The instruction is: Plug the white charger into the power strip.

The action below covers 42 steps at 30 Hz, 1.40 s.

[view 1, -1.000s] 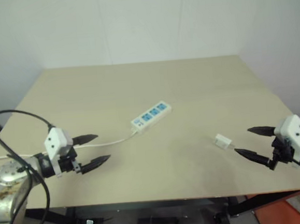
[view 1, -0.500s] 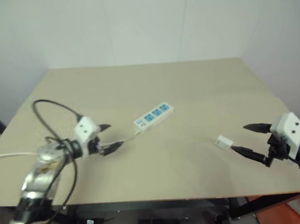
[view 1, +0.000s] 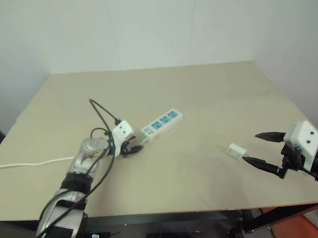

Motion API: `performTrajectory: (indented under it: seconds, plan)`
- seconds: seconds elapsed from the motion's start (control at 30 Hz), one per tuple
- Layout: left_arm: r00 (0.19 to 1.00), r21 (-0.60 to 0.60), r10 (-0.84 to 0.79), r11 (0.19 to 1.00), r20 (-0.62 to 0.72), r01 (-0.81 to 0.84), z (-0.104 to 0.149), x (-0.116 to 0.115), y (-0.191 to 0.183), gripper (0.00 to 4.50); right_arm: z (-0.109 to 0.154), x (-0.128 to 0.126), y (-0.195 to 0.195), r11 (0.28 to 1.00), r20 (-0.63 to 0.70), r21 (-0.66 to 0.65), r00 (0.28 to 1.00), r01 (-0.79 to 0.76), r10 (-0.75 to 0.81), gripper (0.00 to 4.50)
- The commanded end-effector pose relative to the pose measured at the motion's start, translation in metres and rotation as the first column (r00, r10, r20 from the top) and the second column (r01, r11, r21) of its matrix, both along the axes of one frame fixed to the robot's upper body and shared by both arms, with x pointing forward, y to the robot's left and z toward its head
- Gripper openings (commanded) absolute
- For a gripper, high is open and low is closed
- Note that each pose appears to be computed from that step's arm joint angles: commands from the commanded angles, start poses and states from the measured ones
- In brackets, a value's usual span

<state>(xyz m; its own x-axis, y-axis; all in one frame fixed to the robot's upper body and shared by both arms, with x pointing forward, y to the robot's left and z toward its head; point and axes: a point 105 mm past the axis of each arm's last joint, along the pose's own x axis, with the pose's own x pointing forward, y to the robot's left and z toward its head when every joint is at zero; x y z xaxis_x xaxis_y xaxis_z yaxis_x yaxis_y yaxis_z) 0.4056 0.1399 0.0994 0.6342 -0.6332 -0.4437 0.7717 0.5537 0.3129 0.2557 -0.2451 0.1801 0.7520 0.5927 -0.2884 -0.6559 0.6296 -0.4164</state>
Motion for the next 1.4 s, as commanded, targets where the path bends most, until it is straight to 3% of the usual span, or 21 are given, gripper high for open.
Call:
performTrajectory:
  seconds: [0.03, 0.2, 0.33, 0.43, 0.63, 0.8, 0.93, 1.4]
  plan:
    - [0.999, 0.034, 0.029, 0.999, -0.030, -0.028, -0.016, 0.001, 0.007, 1.62, 0.016, -0.003, 0.002, 1.000, 0.065, 0.007, 0.998, -0.002, 0.002, 4.50]
    - [0.997, -0.031, -0.050, 0.998, -0.055, 0.049, -0.012, -0.006, -0.004, 0.02, 0.016, -0.003, 0.002, 1.000, 0.061, 0.003, 0.998, -0.002, 0.002, 4.50]
    - [0.972, -0.127, -0.237, 0.964, -0.006, 0.234, 0.006, -0.033, -0.014, 0.02, 0.017, -0.002, 0.005, 1.000, 0.059, 0.005, 0.998, -0.015, 0.015, 4.50]
    - [0.954, -0.136, -0.299, 0.945, 0.011, 0.298, 0.011, -0.059, -0.003, 0.02, 0.018, -0.002, 0.006, 1.000, 0.055, 0.007, 0.998, -0.024, 0.023, 4.50]
    - [0.967, -0.082, -0.254, 0.964, -0.005, 0.253, 0.004, -0.084, 0.028, 1.80, 0.016, 0.001, 0.009, 0.999, 0.046, 0.010, 0.998, -0.040, 0.040, 4.50]
    - [0.949, -0.236, -0.310, 0.920, 0.052, 0.313, 0.031, -0.097, 0.022, 3.38, 0.017, 0.002, 0.011, 0.999, 0.044, 0.011, 0.998, -0.049, 0.049, 4.50]
    - [0.950, -0.324, -0.260, 0.896, 0.172, 0.304, 0.051, -0.084, 0.014, 4.45, 0.017, 0.001, 0.012, 0.999, 0.042, 0.015, 0.998, -0.052, 0.052, 4.50]
    - [0.914, -0.288, -0.369, 0.868, 0.170, 0.404, 0.010, -0.050, -0.034, 4.45, 0.020, -0.004, 0.017, 0.998, 0.067, 0.034, 0.997, -0.051, 0.049, 4.50]
